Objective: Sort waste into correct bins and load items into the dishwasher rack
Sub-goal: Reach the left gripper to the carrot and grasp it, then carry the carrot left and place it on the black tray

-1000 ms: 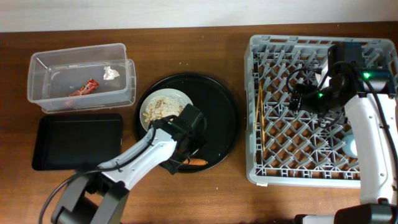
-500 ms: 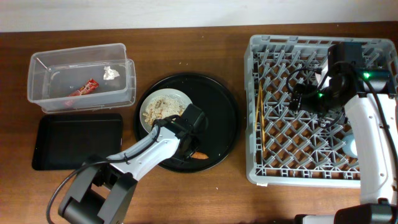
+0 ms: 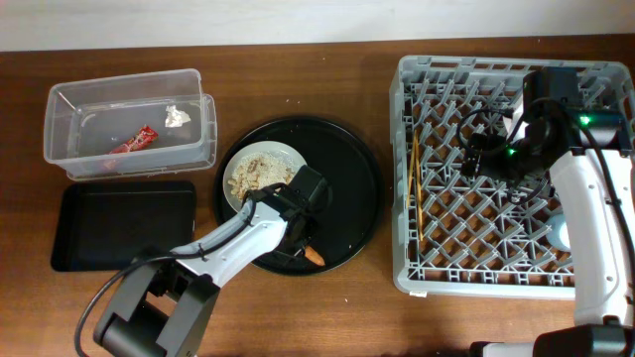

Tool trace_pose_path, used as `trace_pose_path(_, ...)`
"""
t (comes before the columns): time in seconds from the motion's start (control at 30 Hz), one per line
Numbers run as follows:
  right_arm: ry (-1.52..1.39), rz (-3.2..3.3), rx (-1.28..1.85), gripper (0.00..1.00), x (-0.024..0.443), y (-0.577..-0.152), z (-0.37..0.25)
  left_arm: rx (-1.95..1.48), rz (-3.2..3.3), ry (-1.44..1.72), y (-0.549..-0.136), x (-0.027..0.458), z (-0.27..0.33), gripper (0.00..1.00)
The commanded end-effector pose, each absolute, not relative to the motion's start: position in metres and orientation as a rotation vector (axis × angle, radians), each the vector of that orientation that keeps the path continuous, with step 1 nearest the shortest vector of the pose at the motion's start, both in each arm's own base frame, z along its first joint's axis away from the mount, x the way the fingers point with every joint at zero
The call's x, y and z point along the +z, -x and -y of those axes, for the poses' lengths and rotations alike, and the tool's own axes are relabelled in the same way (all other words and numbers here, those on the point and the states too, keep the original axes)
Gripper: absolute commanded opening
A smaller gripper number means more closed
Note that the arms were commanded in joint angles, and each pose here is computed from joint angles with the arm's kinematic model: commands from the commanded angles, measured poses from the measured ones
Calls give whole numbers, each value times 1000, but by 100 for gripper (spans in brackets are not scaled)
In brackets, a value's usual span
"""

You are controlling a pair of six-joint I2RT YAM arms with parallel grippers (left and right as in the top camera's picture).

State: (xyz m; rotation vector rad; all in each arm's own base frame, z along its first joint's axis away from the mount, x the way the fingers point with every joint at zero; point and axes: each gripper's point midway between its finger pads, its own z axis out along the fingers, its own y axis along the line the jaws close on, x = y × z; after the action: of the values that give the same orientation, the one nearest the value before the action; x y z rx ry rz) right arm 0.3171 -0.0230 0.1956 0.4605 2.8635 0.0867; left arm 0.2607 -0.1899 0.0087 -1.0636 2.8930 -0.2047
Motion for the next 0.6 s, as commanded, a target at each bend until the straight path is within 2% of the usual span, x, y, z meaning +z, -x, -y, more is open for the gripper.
trace_pose_path(0.0, -457, -2866, 92, 99, 196, -318, 23, -247, -2987, 976, -250, 4, 198, 5)
trace_pose_path(0.23, -457, -2866, 92, 99, 196, -318, 23, -407, -3012, 762, -257, 30, 205, 5)
trace_pose_path(0.4, -457, -2866, 92, 99, 196, -318, 23, -418, -2814, 594, -285, 82, 181, 5)
trace_pose_path(0.5, -457, -2866, 92, 99, 196, -318, 23, -289, -2690, 500, -297, 111, 148, 6)
trace_pose_path(0.57, -457, -2866, 92, 99, 196, -317, 23, -170, -2609, 558, -306, 129, 99, 6)
